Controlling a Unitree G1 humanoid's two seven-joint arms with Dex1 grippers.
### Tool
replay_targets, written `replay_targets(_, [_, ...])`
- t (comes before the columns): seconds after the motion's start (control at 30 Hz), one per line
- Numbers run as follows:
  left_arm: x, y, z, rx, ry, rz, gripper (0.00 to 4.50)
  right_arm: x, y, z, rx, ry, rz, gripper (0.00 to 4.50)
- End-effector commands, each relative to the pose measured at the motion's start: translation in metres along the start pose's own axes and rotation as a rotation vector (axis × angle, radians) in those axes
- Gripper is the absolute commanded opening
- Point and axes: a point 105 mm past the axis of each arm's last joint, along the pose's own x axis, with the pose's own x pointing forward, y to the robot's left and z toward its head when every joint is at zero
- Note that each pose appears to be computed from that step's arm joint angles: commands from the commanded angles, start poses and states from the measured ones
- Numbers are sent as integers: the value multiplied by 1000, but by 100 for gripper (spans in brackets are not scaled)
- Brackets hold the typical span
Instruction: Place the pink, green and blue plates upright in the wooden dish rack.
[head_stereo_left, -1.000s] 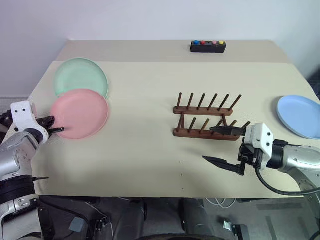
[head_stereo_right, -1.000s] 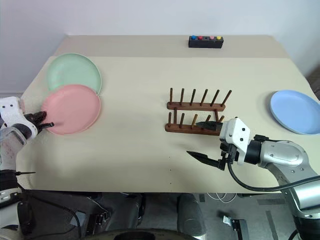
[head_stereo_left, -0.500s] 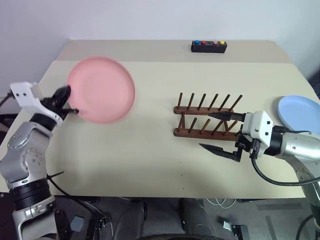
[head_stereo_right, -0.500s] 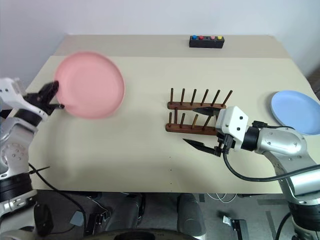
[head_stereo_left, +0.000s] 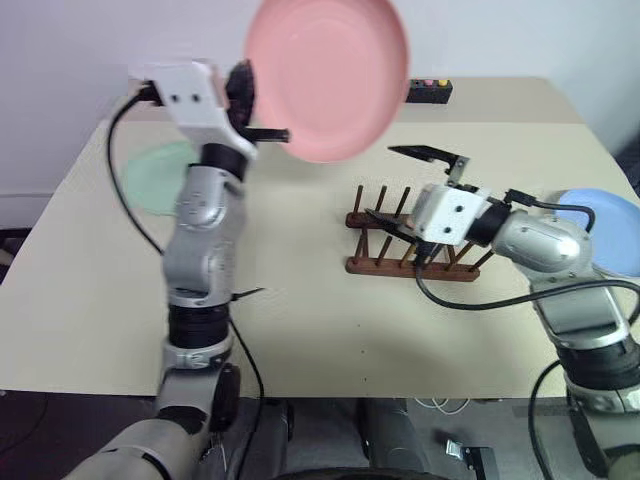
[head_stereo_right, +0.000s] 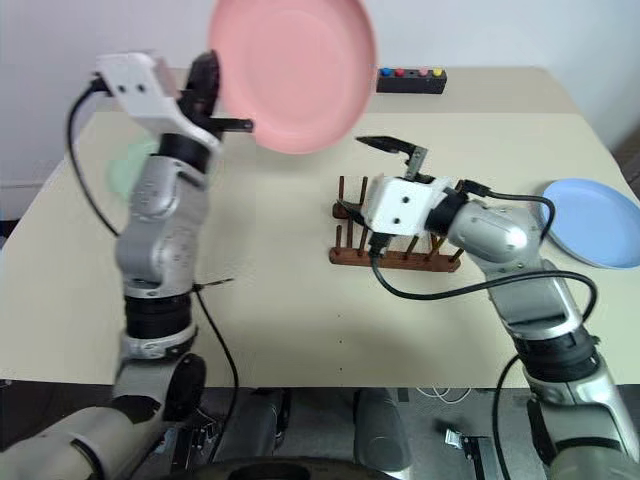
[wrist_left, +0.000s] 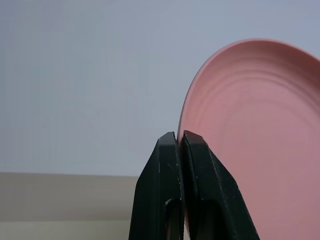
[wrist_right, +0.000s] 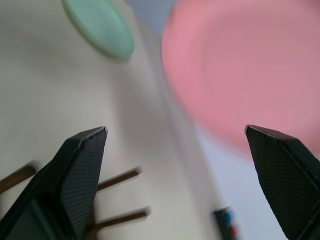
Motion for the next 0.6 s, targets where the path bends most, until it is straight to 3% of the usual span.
replay_targets(0.03, [0, -15, 20, 38, -72, -7, 3, 13, -5, 7, -154, -12, -65, 450])
replay_targets(0.43, [-6, -39, 18, 9, -47, -60, 3, 28, -3, -10, -345, 52, -89, 450])
replay_targets(0.53, [-7, -42, 17, 5, -40, -73, 0, 30, -3, -13, -351, 64, -95, 362])
replay_targets(0.6, [-8, -43, 16, 3, -34, -82, 0, 31, -4, -13, -355, 63, -101, 261])
